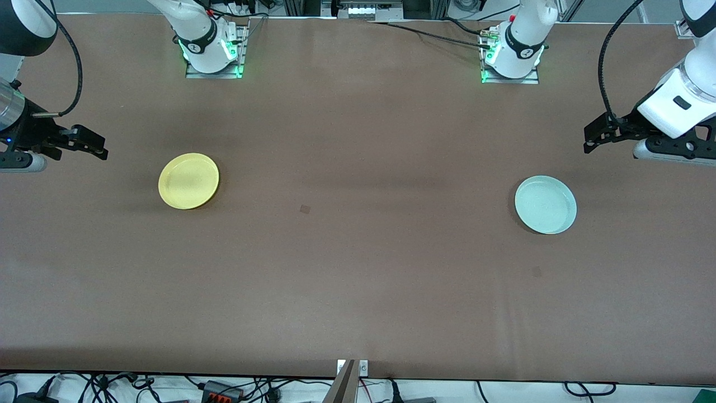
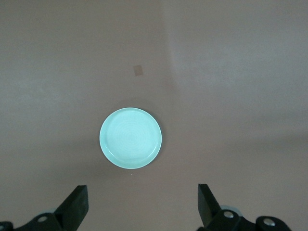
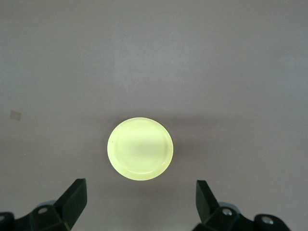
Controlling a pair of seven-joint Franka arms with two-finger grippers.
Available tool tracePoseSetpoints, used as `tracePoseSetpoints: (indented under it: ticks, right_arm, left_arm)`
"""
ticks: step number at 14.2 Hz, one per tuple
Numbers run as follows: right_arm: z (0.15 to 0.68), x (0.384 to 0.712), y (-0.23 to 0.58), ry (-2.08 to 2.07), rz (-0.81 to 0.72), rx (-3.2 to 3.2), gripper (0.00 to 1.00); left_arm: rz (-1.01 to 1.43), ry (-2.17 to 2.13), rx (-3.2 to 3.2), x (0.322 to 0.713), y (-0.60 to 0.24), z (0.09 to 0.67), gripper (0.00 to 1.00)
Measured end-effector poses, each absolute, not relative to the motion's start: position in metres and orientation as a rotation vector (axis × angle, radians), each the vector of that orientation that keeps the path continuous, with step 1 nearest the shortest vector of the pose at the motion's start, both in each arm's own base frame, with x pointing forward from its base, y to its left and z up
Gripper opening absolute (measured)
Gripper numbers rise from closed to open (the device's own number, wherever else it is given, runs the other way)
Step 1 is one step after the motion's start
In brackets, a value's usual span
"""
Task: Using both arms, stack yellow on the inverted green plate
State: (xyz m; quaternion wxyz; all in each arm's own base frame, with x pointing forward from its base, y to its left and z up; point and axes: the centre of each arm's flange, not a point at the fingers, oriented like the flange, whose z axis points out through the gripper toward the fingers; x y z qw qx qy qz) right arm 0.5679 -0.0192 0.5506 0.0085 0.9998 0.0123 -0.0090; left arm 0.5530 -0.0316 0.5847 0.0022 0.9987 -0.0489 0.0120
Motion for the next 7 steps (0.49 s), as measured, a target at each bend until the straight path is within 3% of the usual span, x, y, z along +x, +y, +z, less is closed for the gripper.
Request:
tracePoseSetpoints:
  ticks: [7]
  right_arm:
    - [0.5503, 0.5677, -0.0152, 0.049, -0.034, 3.124, 1.0]
  left_arm:
    - [0.038, -0.153, 3.133, 0.553, -0.0316, 0.5848, 1.0]
